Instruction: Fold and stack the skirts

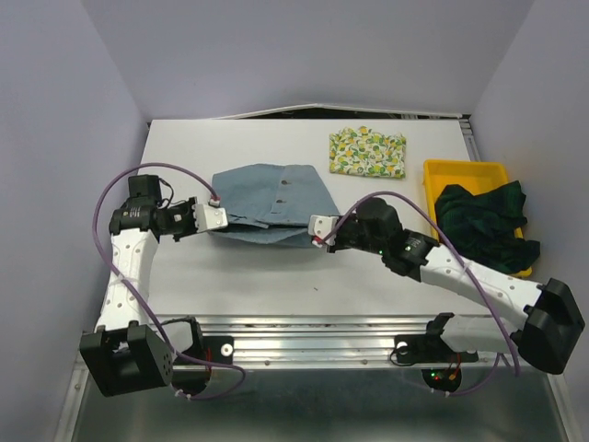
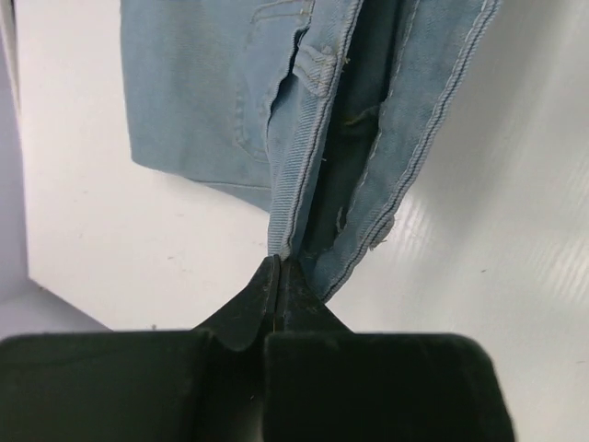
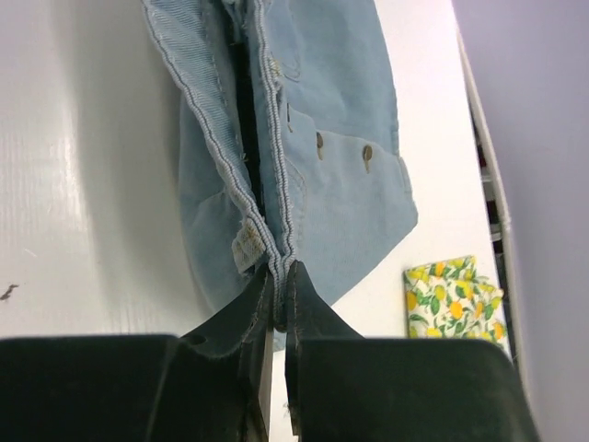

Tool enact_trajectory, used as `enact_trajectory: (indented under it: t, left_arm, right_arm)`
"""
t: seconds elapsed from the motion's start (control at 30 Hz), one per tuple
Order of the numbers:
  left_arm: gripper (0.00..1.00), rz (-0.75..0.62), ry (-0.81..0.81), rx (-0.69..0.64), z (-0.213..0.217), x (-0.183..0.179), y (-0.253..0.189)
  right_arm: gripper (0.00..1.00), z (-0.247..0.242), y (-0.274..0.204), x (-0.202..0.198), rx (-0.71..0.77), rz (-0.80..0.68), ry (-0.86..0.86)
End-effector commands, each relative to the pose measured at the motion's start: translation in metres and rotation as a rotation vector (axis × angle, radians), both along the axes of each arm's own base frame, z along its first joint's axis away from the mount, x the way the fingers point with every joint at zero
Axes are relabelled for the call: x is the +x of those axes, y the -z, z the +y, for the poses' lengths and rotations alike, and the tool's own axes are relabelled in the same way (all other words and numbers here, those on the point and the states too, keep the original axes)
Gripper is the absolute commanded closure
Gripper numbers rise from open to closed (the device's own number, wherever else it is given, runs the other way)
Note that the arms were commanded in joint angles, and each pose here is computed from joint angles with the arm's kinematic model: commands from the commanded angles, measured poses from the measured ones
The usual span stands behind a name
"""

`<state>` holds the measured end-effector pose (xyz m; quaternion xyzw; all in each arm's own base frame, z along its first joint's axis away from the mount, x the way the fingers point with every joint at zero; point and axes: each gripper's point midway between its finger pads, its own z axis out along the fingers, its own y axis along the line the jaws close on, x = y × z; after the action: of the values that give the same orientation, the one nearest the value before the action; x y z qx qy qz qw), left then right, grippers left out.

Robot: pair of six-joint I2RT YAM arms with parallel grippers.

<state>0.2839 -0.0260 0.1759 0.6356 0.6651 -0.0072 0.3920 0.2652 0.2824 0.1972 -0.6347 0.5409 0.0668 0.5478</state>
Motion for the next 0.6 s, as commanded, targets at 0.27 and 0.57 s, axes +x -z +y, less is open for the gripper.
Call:
enact_trajectory:
  t: [0.27, 0.57]
  left_arm:
    - [1.00, -0.117, -0.243, -0.085, 0.028, 0.024, -0.087]
    - [1.00, -0.622, -0.456, -0.247, 0.051, 0.033, -0.300]
  right_arm:
    - [0.99, -0.025, -0.105, 0.071, 0.180, -0.019, 0.392]
    - [0.99, -0.050, -0.301, 0.087, 0.492, -0.280, 0.519]
